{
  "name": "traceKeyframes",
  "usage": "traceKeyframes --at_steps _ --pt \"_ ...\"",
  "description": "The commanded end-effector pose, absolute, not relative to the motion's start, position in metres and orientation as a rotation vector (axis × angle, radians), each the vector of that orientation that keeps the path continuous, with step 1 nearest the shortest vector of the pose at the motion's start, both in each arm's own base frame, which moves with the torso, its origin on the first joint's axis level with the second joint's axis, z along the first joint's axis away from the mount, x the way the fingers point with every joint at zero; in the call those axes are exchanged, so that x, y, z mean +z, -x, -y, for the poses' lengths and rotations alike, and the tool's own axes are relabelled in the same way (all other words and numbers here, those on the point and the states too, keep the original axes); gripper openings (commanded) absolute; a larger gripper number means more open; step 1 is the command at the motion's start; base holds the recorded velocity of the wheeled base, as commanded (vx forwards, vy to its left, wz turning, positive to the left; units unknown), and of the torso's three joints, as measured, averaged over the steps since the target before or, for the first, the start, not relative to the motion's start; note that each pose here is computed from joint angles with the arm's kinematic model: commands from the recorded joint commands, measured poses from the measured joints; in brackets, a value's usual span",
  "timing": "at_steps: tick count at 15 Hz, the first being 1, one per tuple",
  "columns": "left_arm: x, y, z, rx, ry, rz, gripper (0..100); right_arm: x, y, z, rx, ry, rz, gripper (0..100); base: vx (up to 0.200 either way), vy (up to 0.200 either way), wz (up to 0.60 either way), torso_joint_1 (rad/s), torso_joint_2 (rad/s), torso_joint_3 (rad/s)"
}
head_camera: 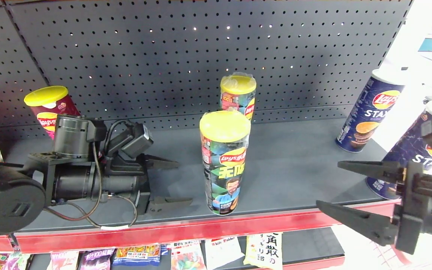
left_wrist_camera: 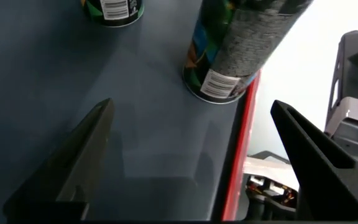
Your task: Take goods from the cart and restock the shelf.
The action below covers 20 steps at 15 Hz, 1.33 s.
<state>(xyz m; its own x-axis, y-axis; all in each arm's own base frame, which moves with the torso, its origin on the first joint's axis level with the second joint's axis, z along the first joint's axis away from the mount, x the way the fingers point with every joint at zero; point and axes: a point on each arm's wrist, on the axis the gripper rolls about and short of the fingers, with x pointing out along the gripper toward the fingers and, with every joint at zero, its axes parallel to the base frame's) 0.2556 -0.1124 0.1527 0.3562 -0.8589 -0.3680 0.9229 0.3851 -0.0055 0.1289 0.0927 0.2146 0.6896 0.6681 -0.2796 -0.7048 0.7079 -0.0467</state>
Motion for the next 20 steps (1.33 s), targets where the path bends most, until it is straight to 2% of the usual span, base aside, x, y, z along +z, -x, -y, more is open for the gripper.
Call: traceKeyframes --at_steps 1,10,18,20 --pt "0.145 -0.263 0.117 -1.168 -0.214 -0.36 100 0.22 -0.107 -0.079 0.759 0.143 -0.179 100 0.0 0.0 0.0 0.0 0.0 0.0" --pt "0.143 -0.297 0.135 -1.163 -0.232 -0.339 100 0.223 -0.098 -0.071 0.721 0.136 -0.139 100 0.0 0.0 0.0 0.0 0.0 0.0" --pt "0.143 -0.299 0.138 -1.169 -0.234 -0.335 100 0.22 -0.096 -0.07 0.721 0.138 -0.146 100 0.0 0.0 0.0 0.0 0.0 0.0" --pt "0.145 -0.285 0.133 -1.182 -0.228 -0.34 100 0.218 -0.097 -0.07 0.721 0.138 -0.153 100 0.0 0.0 0.0 0.0 0.0 0.0"
